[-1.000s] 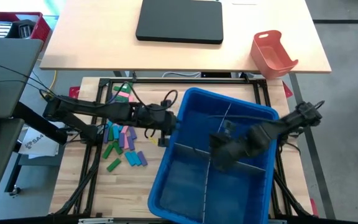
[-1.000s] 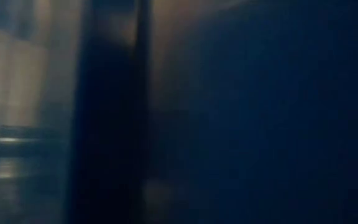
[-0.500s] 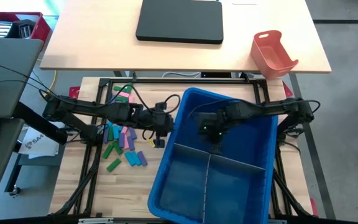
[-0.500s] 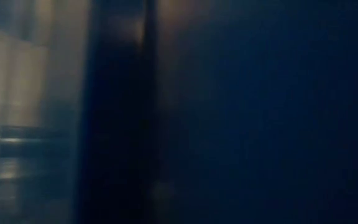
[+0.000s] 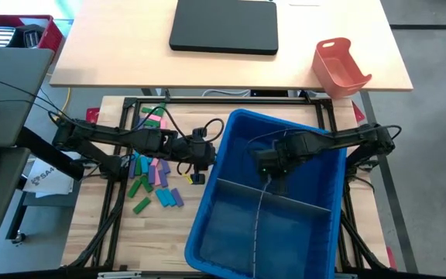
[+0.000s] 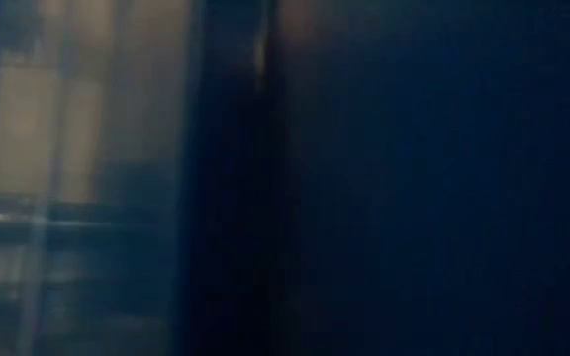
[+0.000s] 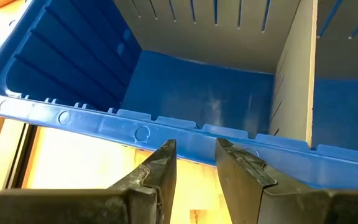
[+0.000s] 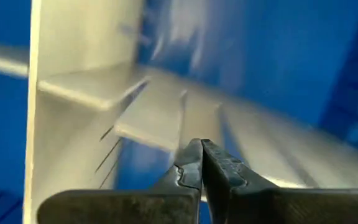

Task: Sort blocks
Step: Insert the bin divider into the blue bin

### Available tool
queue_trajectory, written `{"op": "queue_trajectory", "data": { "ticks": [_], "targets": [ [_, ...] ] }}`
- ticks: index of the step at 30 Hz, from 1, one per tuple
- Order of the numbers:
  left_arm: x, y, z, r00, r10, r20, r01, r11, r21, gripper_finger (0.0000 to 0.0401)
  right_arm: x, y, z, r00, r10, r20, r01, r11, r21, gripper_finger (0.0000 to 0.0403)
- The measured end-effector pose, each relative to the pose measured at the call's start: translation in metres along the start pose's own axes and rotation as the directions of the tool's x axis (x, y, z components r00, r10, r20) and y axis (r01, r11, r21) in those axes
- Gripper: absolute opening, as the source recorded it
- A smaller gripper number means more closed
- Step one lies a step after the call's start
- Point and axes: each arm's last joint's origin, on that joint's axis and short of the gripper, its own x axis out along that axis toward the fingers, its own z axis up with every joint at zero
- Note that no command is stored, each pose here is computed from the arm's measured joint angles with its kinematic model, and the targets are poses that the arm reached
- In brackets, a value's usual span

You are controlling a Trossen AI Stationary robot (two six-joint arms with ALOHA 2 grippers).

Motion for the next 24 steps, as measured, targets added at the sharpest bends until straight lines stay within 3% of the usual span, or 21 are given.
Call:
{"op": "queue_trajectory", "data": {
  "ticks": [5,9,11,18,24],
  "targets": [
    [-0.001,0.0,0.002,1.0,0.0,0.015,-0.001,1.0,0.009,0.0106,-0.029,-0.002,0.012,0.978,-0.078,0.193,0.079,0.997,0.002,0.0],
    [-0.001,0.0,0.003,1.0,-0.001,0.018,0.0,1.0,0.016,0.0106,-0.035,0.005,0.032,0.925,0.081,0.371,-0.06,0.996,-0.068,0.0],
    [-0.001,0.0,0.003,1.0,-0.001,0.018,0.001,1.0,0.016,0.0106,-0.032,0.009,0.041,0.906,0.128,0.403,-0.101,0.991,-0.087,0.0],
    [-0.002,-0.002,0.003,1.0,-0.006,0.019,0.005,1.0,0.021,0.0106,0.005,0.002,0.05,0.977,0.085,0.198,-0.088,0.996,0.007,0.0],
    [-0.002,-0.002,0.003,0.999,-0.025,0.02,0.025,0.999,0.021,0.0106,0.028,0.002,0.056,0.962,0.269,0.042,-0.268,0.963,-0.037,0.0]
  ]
}}
